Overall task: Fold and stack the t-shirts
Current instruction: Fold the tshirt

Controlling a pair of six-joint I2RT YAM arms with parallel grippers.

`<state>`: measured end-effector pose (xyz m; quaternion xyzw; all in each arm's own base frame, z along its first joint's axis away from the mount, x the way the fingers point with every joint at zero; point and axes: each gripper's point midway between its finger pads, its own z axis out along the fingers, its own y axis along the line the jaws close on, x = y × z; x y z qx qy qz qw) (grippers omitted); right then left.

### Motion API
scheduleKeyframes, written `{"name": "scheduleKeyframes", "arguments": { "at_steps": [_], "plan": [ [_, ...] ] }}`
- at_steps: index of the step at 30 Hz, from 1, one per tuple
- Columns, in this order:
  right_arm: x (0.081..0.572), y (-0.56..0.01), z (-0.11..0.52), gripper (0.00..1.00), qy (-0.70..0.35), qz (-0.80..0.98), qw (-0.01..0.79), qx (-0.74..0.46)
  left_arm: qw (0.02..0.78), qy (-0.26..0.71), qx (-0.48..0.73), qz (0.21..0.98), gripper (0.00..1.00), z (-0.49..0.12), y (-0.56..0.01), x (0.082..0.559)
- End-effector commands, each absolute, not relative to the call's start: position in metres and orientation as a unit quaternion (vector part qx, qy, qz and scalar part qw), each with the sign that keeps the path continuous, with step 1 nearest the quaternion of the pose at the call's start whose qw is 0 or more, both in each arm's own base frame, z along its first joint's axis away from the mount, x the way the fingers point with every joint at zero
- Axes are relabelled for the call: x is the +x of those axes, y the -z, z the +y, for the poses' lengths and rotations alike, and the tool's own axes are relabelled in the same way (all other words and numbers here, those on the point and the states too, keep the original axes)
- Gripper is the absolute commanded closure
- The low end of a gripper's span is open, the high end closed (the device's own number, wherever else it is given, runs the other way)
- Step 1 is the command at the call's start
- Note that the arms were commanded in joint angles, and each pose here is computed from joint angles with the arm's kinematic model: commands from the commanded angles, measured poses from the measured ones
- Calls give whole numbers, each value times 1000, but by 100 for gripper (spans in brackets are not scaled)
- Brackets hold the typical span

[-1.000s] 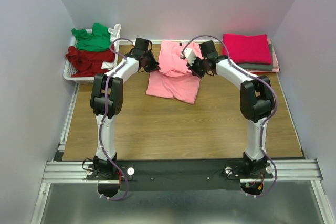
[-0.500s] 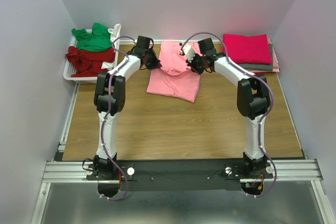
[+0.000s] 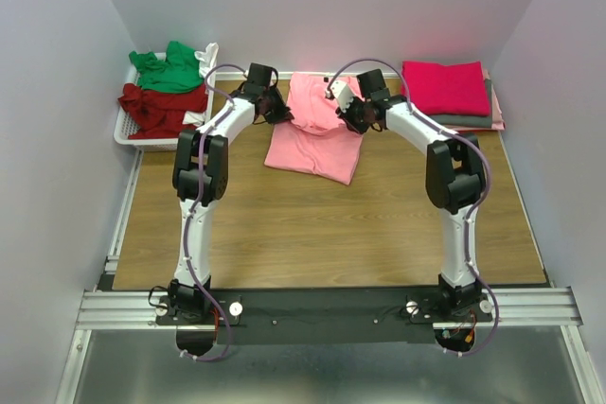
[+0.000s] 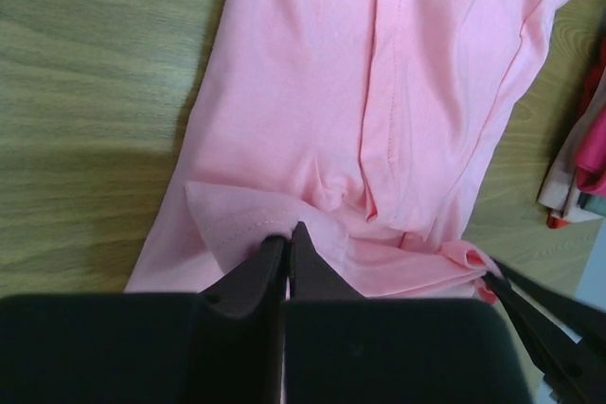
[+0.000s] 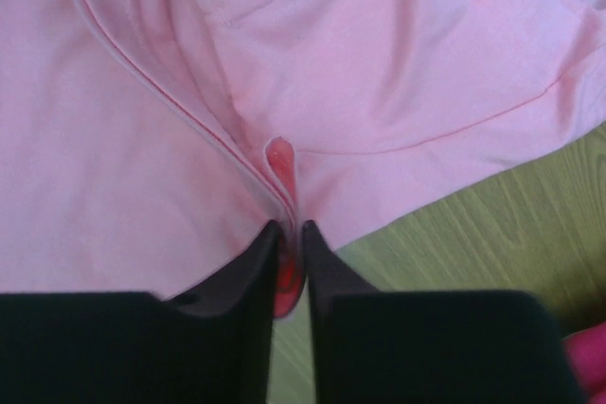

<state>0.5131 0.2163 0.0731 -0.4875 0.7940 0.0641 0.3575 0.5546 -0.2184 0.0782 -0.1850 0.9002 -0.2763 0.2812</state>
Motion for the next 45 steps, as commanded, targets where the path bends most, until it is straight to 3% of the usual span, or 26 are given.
{"name": "scheduleKeyframes", "arguments": {
  "at_steps": [1,3,5,7,14,18,19,20,22,23,25,26,33,41,45],
  "plan": [
    [529,-59,202,70,-38,818,350,-454,271,314,-166,895,81,-227,-79,560],
    [541,-60,196,63,-14,828,360,-429,287,327,-157,886,73,-228,-90,566],
    [549,-59,192,58,-1,842,369,-394,307,338,-143,878,58,-228,-99,569],
    [562,-65,189,54,13,848,394,-354,333,339,-135,869,30,-221,-114,571],
    [572,-93,180,52,29,852,431,-296,429,317,-92,841,28,-189,-174,562],
    [541,-115,189,37,-15,828,434,-355,446,291,-59,845,28,-174,-185,524],
    [527,-137,199,23,-42,802,449,-391,473,281,-44,834,28,-167,-209,512],
    [514,-144,201,15,-57,790,450,-413,461,270,-42,844,28,-161,-191,494],
    [471,-131,212,4,-116,773,424,-458,497,258,-26,828,26,-152,-218,471],
    [456,-155,213,3,-127,752,441,-472,486,241,-34,839,22,-143,-199,456],
    [416,-140,220,2,-185,745,415,-489,510,242,-33,825,16,-136,-218,435],
    [403,-139,221,2,-203,746,409,-485,493,243,-41,834,13,-133,-199,419],
    [324,-120,218,2,-294,770,351,-445,474,312,-69,820,12,-137,-180,359],
    [298,-103,207,5,-304,818,312,-375,464,313,-90,824,14,-130,-146,324],
    [314,-92,199,7,-289,859,309,-288,474,301,-81,824,15,-126,-142,319]
  ]
}}
